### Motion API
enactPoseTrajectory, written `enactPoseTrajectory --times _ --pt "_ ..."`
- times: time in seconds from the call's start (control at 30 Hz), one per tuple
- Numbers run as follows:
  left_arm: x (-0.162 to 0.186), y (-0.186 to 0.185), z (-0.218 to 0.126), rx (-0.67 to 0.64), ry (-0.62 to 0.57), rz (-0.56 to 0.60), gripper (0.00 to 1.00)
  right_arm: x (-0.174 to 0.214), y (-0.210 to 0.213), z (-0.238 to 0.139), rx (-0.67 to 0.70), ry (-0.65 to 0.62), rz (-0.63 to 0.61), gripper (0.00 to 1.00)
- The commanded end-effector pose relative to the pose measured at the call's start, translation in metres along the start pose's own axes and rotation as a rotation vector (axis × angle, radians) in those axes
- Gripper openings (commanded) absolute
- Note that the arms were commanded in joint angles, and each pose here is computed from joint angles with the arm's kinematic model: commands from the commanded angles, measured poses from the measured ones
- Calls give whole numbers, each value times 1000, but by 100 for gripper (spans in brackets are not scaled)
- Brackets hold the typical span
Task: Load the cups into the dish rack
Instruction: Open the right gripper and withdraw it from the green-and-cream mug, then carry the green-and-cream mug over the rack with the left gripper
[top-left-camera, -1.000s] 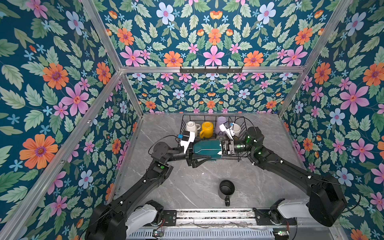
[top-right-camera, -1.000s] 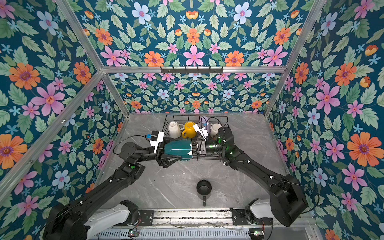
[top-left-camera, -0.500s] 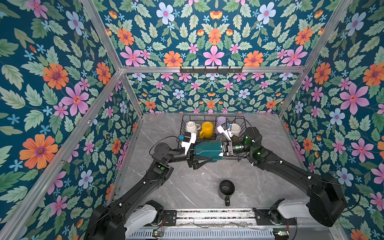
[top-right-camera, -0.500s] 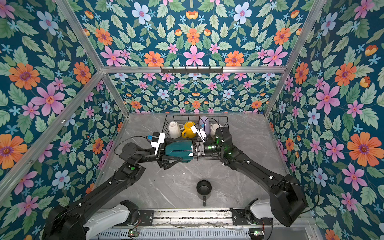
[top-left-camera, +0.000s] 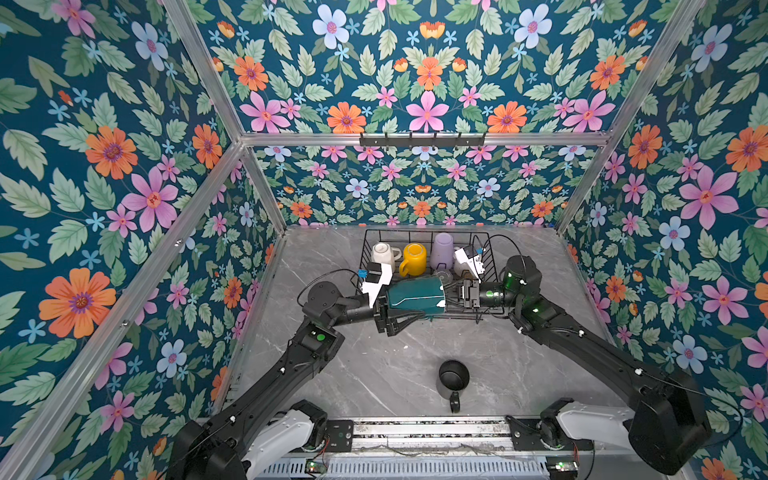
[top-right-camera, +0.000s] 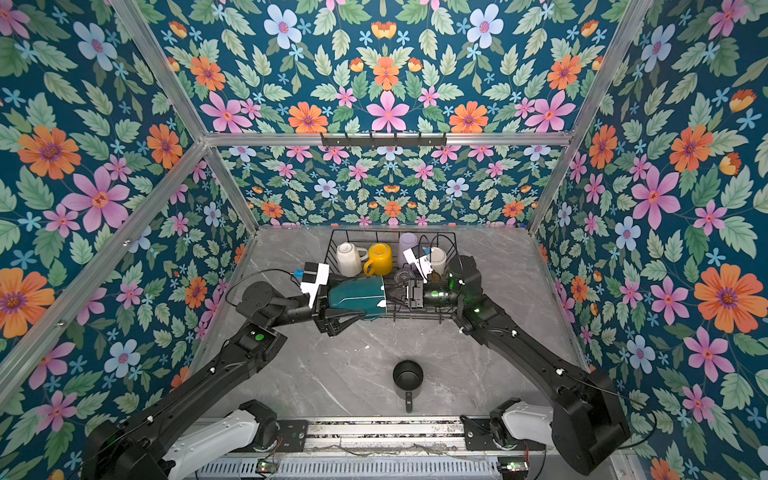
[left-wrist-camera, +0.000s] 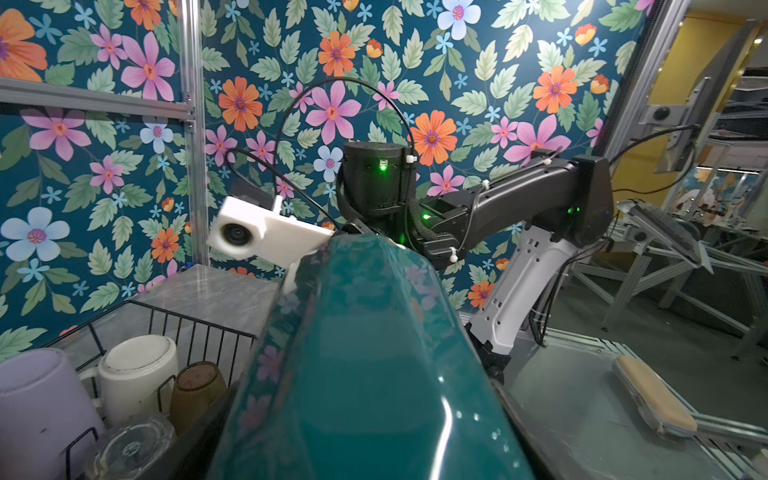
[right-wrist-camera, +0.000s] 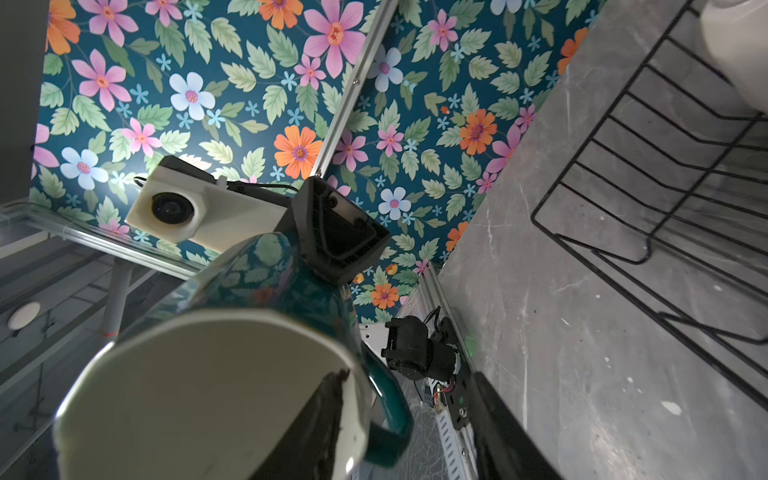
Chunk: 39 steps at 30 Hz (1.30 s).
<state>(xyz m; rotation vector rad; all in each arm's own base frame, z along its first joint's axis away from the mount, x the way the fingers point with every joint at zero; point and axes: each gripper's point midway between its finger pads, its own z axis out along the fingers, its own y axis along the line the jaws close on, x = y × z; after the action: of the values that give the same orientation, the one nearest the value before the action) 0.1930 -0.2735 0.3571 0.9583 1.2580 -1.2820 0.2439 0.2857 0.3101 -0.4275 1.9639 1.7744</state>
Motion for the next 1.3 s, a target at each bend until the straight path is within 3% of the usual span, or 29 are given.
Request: enactPoseTrajectory --times 0.0,0.17,0.4,0.83,1.27 --pt "-3 18 0 -108 15 38 0 -2 -13 -16 103 -60 -17 58" --pt "3 46 -3 -261 91 16 0 -1 -29 -44 318 -155 -89 79" --pt "12 92 -12 -509 231 -37 0 -3 -31 -69 441 -250 -157 93" --pt "39 163 -42 -892 523 -110 0 1 -34 -74 468 -255 -176 98" --pt "81 194 -54 -1001 790 -185 0 9 -43 -81 521 -241 -176 99"
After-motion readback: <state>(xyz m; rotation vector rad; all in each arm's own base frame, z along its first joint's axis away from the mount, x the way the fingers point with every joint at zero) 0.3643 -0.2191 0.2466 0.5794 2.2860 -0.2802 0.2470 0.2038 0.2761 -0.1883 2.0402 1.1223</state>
